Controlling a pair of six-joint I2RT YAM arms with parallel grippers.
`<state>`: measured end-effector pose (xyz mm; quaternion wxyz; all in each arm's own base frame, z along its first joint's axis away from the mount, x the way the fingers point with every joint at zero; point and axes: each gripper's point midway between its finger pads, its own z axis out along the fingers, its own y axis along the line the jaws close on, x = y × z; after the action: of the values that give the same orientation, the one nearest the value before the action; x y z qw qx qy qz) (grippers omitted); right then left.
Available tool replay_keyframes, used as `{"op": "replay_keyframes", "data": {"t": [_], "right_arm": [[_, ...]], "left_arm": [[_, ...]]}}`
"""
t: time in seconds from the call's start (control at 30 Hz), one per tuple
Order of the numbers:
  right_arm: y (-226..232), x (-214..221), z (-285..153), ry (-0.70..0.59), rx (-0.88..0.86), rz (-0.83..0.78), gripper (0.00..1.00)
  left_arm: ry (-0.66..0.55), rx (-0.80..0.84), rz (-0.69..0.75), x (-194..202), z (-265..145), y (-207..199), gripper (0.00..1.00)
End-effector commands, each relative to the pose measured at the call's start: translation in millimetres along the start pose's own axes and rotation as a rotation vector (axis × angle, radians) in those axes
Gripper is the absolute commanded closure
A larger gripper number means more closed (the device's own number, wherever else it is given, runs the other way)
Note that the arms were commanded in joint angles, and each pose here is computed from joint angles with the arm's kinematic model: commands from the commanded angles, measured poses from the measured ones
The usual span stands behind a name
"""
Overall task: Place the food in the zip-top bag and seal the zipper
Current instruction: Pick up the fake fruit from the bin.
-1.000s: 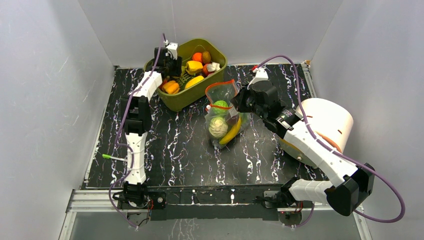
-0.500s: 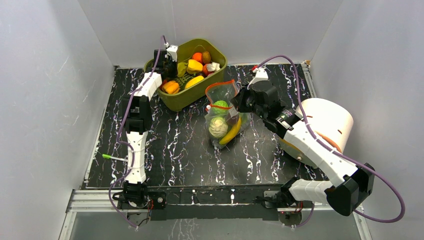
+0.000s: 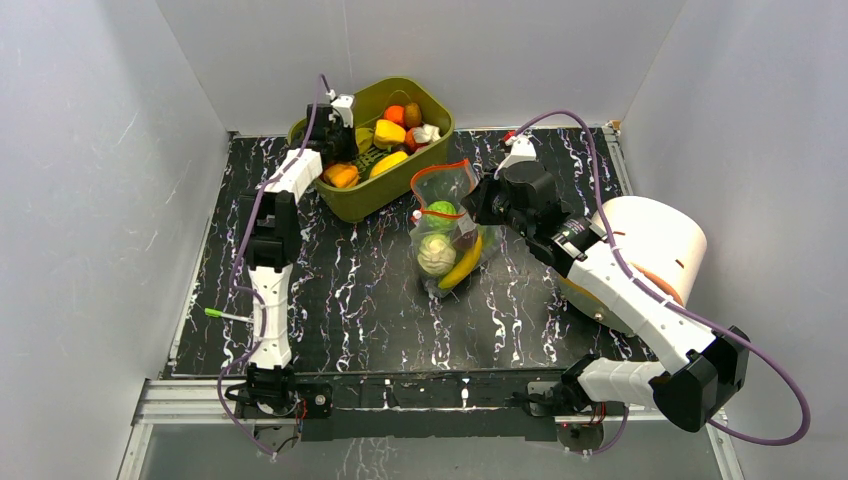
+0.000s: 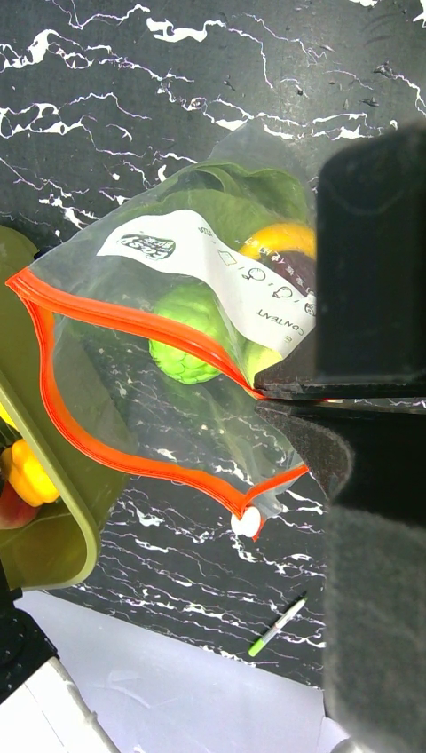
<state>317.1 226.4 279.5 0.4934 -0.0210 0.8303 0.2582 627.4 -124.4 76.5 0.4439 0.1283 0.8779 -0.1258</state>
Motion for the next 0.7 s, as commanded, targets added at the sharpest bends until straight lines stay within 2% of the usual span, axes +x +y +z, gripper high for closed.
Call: {"op": "replay_keyframes", "data": {"t": [0.0, 0.07, 0.1, 0.17, 0.2, 0.23, 0.4, 0.53, 0.67], "right_arm": [[19, -37, -16, -0.113, -0.071, 0.008, 1.00], [20, -37, -16, -0.115, -0.073, 0.011, 1.00], [20, -38, -16, -0.117, -0.076, 0.015, 1.00], [25, -40, -17, -0.117, -0.090, 0.019, 1.00], [26, -42, -18, -0.116, -0.094, 0.017, 1.00], [26, -42, -18, -0.114, -0.094, 0.014, 1.00], [28, -48, -18, -0.121, -0.090, 0.005, 1.00], [29, -48, -14, -0.113, -0.093, 0.000, 1.00], [31, -50, -13, -0.114, -0.094, -0.006, 1.00]], "left_arm": [[-0.210, 0.037, -0.034, -80, -49, -18, 1.00], [-0.227, 0.017, -0.069, -77, -46, -14, 0.97], [-0.221, 0.004, -0.092, -72, -42, -12, 0.89], [-0.208, -0.028, -0.128, -68, -36, -6, 0.62], [-0.194, -0.040, -0.138, -65, -32, -3, 0.52], [-0.185, -0.050, -0.143, -64, -29, -1, 0.46], [-0.176, -0.101, -0.125, -60, -16, 11, 0.33], [-0.153, -0.076, -0.094, -56, -2, 11, 0.24], [-0.132, -0.080, -0.093, -48, 12, 15, 0.22]]}}
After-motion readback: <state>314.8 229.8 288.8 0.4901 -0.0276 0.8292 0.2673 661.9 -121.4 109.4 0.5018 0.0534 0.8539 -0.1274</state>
